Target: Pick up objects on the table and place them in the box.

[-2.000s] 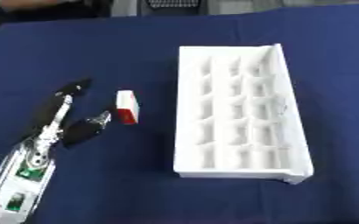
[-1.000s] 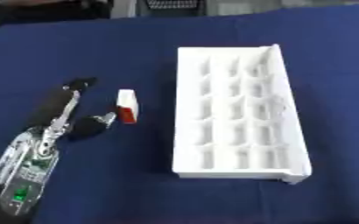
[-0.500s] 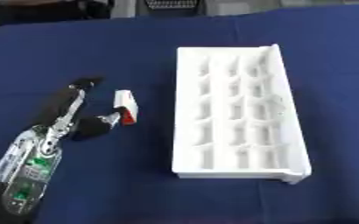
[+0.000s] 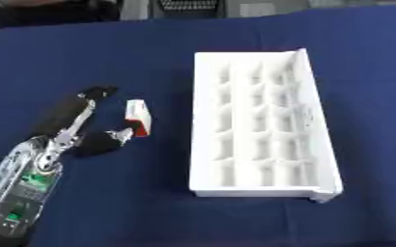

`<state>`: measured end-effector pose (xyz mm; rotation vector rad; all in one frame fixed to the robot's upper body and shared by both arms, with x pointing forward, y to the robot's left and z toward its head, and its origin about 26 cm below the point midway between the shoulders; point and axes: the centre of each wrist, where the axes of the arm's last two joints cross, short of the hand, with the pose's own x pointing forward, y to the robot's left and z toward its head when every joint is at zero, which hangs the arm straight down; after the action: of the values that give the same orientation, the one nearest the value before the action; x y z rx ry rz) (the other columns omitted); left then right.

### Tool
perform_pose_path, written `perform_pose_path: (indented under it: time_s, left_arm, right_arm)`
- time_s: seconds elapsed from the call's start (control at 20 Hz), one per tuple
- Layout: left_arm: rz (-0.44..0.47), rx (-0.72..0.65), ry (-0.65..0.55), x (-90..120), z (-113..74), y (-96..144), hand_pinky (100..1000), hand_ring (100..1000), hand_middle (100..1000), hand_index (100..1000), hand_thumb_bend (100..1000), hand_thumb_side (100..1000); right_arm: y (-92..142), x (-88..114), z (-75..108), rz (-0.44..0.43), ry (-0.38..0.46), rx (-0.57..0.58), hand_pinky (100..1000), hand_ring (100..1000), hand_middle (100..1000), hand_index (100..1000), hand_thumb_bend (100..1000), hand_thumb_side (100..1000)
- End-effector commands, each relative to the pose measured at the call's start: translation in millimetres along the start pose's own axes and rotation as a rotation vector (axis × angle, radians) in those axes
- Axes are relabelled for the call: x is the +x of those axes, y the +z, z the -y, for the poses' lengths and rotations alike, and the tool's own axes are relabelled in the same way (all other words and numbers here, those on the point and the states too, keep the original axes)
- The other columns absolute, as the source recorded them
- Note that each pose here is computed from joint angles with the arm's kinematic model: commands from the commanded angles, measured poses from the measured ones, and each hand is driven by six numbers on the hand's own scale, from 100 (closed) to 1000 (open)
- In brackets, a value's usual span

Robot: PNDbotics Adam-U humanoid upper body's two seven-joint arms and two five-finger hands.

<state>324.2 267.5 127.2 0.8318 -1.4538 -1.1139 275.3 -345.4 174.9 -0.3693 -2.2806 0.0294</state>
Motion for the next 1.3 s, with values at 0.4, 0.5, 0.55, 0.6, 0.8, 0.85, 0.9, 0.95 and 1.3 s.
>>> perform_pose_path:
  time_s: [0.4,0.5,0.55,0.6,0.8,0.85,0.9,0.95,1.3]
  left_arm:
    - [0.04,-0.012,-0.042,6,-12.1,-2,960,892,887,965,528,555]
    - [0.04,-0.014,-0.042,6,-11.9,-3,960,892,886,964,528,555]
    - [0.042,-0.015,-0.041,6,-11.7,-4,960,892,886,964,527,555]
    - [0.044,-0.016,-0.041,7,-11.5,-4,959,892,886,963,527,554]
    - [0.051,-0.026,-0.044,9,-9.6,-7,960,892,886,960,526,554]
    - [0.051,-0.029,-0.044,9,-9.0,-8,959,892,887,959,526,554]
    - [0.052,-0.032,-0.044,9,-8.4,-8,959,892,886,958,526,553]
    - [0.053,-0.035,-0.044,9,-7.8,-9,960,892,887,957,526,553]
    - [0.054,-0.07,-0.03,7,-2.3,-12,958,891,885,946,526,548]
  right_arm:
    - [-5,8,1.3,0.033,0.008,0.017,613,665,713,813,100,991]
    - [-5,8,1.3,0.031,0.008,0.016,613,665,713,813,100,991]
    - [-4,8,1.3,0.03,0.008,0.016,613,665,713,813,100,991]
    - [-4,8,1.3,0.03,0.008,0.016,613,665,713,813,100,991]
    - [-4,8,1.2,0.03,0.007,0.015,613,665,713,813,100,991]
    - [-4,8,1.2,0.03,0.007,0.015,613,665,713,813,100,991]
    - [-4,8,1.1,0.03,0.006,0.015,613,665,713,813,100,991]
    - [-4,8,1.1,0.03,0.006,0.015,613,665,713,813,100,991]
    - [-4,8,0.9,0.029,0.004,0.015,613,665,713,813,100,990]
